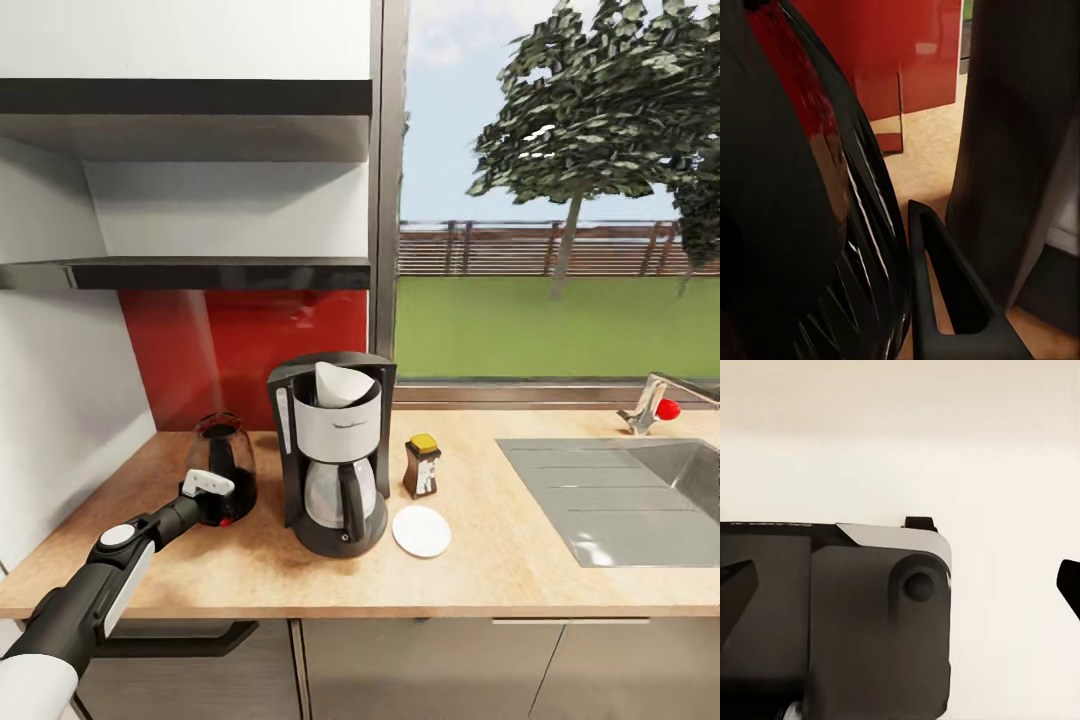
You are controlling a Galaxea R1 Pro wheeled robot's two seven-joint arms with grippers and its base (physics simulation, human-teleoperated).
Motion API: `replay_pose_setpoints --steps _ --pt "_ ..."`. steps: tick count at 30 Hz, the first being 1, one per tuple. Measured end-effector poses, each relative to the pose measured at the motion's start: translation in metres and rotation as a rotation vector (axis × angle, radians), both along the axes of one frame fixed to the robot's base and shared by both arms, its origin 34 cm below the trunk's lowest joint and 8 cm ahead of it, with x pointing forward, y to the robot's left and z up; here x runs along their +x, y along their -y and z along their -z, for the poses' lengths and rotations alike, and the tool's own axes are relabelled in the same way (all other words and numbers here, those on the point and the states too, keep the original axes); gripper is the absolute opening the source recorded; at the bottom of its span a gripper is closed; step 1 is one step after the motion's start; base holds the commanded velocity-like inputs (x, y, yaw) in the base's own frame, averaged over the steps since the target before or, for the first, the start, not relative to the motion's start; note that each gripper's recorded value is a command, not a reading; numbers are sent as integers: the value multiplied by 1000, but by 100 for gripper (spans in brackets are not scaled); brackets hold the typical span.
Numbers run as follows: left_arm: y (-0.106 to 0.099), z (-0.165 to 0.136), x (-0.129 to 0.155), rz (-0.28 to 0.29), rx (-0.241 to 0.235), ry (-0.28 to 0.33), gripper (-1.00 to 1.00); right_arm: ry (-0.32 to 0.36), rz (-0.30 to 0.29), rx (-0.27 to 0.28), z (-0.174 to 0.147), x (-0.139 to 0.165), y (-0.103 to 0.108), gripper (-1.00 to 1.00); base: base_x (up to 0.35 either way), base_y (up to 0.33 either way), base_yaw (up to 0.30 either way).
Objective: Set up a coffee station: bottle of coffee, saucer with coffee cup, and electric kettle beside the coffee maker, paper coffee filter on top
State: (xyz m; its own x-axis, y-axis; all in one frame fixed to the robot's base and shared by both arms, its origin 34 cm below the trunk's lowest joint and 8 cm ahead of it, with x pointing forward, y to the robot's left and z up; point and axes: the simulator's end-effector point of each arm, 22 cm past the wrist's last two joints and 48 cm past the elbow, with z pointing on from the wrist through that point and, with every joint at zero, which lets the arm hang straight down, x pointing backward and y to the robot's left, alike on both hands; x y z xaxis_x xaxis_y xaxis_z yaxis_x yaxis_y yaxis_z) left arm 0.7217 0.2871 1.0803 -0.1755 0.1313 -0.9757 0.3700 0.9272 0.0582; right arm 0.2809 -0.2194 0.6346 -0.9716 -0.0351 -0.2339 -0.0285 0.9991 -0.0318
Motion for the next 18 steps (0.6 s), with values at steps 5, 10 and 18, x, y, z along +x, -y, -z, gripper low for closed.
replay_pose_setpoints --steps 5,10,18 --pt "3 2 -1 4 0 -3 -100 0 -1 0 0 0 0 100 0 0 -4" --pt "2 4 -1 2 1 -7 -100 0 -1 0 0 0 0 100 0 0 -44" --pt "2 7 -1 -2 -4 -13 -100 1 0 -2 0 0 1 100 0 0 -3"
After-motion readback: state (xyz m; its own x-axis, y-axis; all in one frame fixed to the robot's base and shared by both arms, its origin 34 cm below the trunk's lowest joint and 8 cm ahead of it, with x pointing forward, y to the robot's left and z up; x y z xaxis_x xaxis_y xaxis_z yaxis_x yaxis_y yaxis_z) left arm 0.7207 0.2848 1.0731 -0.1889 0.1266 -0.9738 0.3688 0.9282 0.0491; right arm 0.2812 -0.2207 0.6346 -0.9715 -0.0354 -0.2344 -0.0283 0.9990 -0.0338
